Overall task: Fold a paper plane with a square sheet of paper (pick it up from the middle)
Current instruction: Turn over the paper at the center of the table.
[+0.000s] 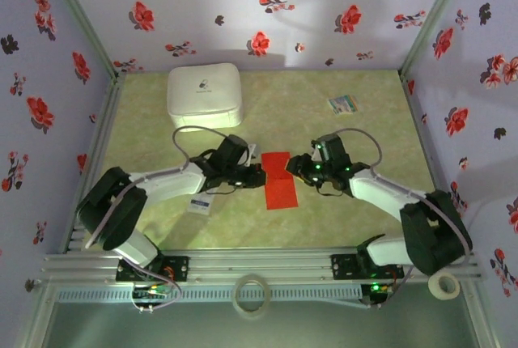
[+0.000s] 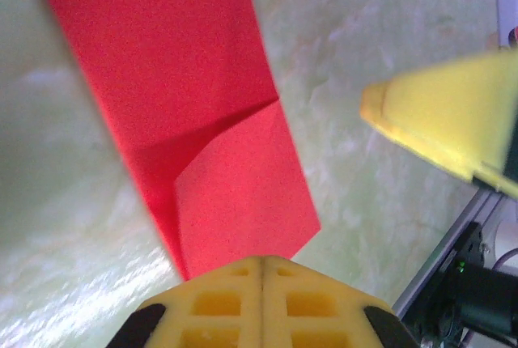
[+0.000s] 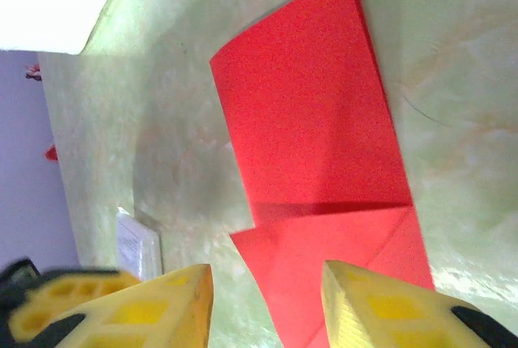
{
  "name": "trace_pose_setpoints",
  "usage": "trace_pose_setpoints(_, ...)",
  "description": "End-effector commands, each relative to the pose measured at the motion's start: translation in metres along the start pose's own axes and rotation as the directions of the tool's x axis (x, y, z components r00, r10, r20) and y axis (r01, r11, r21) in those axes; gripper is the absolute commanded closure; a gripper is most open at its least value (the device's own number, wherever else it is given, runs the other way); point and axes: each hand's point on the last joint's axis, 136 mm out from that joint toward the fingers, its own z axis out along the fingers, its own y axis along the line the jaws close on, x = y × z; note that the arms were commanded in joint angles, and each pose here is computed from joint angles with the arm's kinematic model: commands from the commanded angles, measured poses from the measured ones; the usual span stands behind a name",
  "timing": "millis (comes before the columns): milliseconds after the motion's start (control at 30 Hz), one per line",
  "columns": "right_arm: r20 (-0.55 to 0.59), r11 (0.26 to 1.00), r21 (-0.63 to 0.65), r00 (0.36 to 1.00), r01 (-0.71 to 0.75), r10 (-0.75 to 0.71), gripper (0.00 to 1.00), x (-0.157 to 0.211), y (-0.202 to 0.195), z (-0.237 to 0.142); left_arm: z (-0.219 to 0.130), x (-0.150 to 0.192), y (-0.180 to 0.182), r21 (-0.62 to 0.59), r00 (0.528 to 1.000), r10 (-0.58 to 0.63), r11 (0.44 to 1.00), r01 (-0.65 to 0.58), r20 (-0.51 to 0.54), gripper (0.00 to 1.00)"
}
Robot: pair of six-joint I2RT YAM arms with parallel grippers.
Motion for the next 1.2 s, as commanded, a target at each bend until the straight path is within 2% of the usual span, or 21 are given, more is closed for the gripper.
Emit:
trace_pose_setpoints(0, -0.043, 0.99, 0.116, 0.995, -0.084, 0.089, 0.58, 0.028, -0.042, -0.005, 0.013, -0.007, -0.008, 0.019, 0.999, 0.037, 0.999, -0.036, -0.034, 0.97)
trace_pose_setpoints(267, -0.103, 0.986, 0.133, 0.988, -0.104, 0.118, 0.53, 0.05, -0.048, -0.006, 0.044, -0.007, 0.01, -0.061, 0.991, 0.038, 0.997, -0.046, -0.13, 0.96)
trace_pose_setpoints(533, -0.115, 0.977, 0.184, 0.985, -0.109, 0.132, 0.51, 0.057, -0.054, -0.002, 0.059, 0.016, 0.042, -0.134, 0.983, -0.009, 0.991, -0.016, -0.183, 0.97)
trace_pose_setpoints(900, -0.149, 0.979, 0.176, 0.981, -0.101, 0.128, 0.5, 0.064, -0.046, 0.006, 0.066, 0.037, 0.064, -0.166, 0.977, -0.057, 0.986, 0.023, -0.204, 0.99)
trace_pose_setpoints(1167, -0.163, 0.98, 0.177, 0.979, -0.093, 0.122, 0.51, 0.067, -0.045, 0.016, 0.064, 0.039, 0.064, -0.163, 0.978, -0.061, 0.986, 0.027, -0.201, 0.99)
